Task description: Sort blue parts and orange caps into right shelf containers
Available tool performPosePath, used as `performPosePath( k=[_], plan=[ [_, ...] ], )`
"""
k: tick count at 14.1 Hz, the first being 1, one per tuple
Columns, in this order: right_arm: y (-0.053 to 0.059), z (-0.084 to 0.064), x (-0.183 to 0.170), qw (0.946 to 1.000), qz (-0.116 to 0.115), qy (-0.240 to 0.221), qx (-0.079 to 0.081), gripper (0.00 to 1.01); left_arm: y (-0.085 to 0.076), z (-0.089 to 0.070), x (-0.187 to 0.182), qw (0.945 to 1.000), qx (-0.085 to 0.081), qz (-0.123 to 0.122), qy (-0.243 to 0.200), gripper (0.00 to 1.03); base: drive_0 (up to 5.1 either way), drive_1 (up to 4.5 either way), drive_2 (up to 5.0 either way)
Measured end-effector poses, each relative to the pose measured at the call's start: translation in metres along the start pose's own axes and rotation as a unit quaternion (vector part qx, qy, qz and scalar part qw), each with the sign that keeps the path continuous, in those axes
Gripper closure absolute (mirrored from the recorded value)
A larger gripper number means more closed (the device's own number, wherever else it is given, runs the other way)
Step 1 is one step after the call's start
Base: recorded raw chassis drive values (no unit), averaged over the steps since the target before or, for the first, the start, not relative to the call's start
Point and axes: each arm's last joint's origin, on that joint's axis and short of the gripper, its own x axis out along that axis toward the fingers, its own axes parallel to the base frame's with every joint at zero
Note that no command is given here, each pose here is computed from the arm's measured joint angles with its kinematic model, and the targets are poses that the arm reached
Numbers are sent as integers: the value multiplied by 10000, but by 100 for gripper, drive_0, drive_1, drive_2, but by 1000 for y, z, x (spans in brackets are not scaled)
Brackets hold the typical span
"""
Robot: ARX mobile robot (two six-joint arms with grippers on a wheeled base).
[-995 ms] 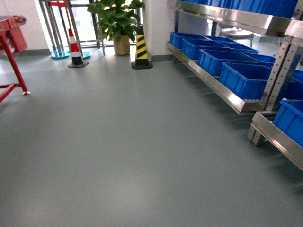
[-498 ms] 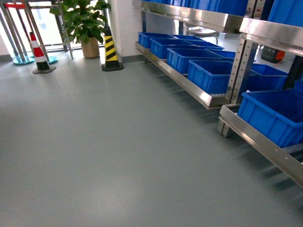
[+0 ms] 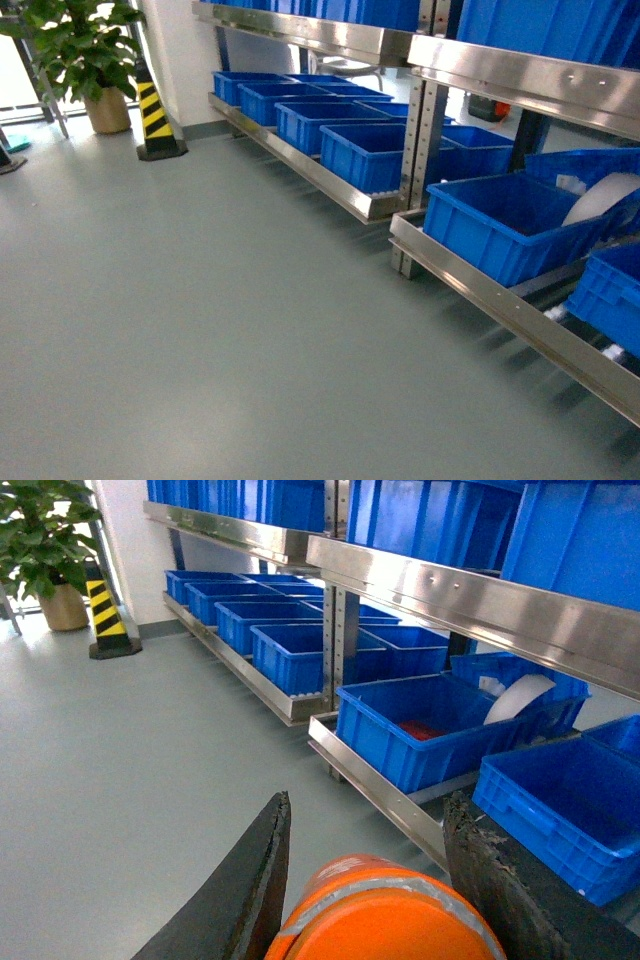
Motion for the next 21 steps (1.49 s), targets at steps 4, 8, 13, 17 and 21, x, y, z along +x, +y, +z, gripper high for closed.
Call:
performPosePath(
  k=[4, 8, 13, 17, 21],
  plan=[
    [0, 0, 0, 10000, 0, 0, 0, 60, 0, 0, 0, 10000, 0, 0, 2, 58, -152, -152, -152],
    [0, 0, 0, 10000, 0, 0, 0, 60, 0, 0, 0, 10000, 0, 2, 2, 58, -153, -153, -153],
    [0, 0, 0, 10000, 0, 0, 0, 60, 0, 0, 0, 10000, 0, 0, 2, 58, -152, -152, -152],
    [0, 0, 0, 10000, 0, -2, 0, 60, 0, 0, 0, 10000, 0, 0, 2, 58, -140, -140, -140],
    [0, 0, 0, 10000, 0, 0, 0, 60, 0, 0, 0, 10000, 0, 0, 2, 58, -151, -151, -151]
  ],
)
